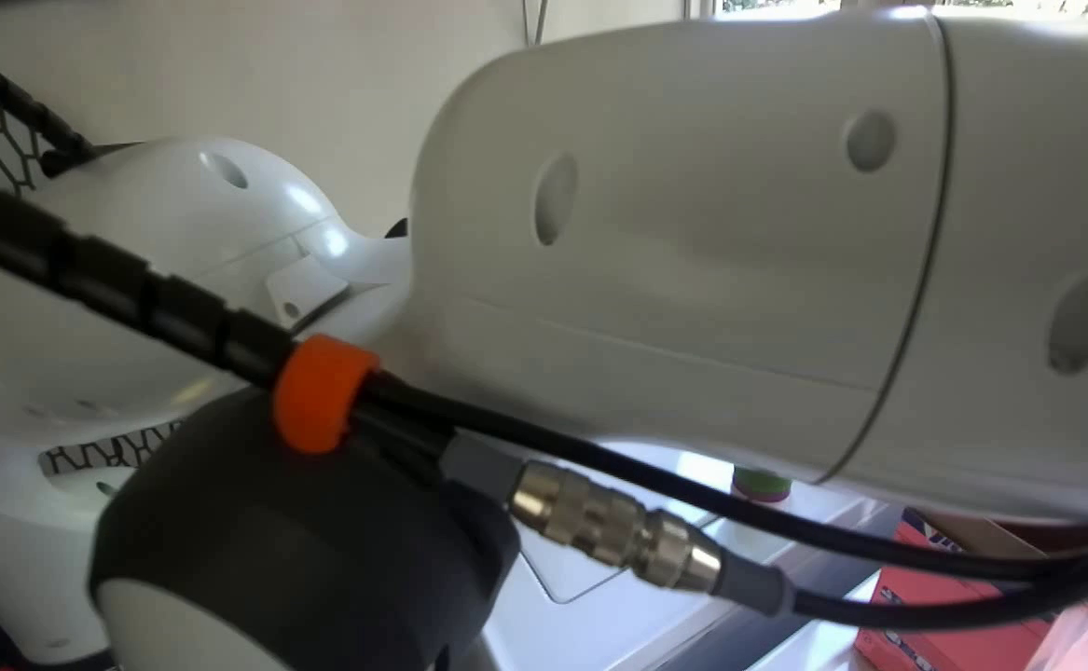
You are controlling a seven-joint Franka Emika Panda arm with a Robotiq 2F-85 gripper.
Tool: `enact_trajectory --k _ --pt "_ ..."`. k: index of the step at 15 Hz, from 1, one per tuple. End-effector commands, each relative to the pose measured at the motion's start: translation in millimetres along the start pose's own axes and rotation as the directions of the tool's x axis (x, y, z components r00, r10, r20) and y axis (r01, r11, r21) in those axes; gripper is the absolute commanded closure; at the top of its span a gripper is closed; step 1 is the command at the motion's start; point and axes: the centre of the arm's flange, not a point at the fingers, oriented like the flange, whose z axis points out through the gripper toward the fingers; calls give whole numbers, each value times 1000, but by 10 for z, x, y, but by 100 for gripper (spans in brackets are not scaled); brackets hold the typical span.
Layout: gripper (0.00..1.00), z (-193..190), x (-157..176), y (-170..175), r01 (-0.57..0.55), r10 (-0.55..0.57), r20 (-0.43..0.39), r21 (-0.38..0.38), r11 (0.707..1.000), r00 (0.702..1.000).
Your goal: Put the clear plastic in the orange box.
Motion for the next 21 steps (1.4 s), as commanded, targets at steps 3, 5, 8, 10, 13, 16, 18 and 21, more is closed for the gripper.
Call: enact_trajectory --k 3,5,8,10,13,16,18,21 --pt "99 -558 -516 -155 -38 37 16 47 998 999" --pt "99 -581 -522 -151 -30 28 35 59 998 999" --pt "99 -601 -538 -165 -14 10 61 68 998 998" --pt "99 -632 -538 -162 9 -15 86 72 997 996" --pt "96 -214 1 85 -9 4 86 62 998 996" --pt "96 -242 4 94 -8 2 95 63 998 995" --pt "96 -249 7 94 -8 2 96 63 998 995" --pt "99 -352 1 8 32 -37 68 74 997 997"
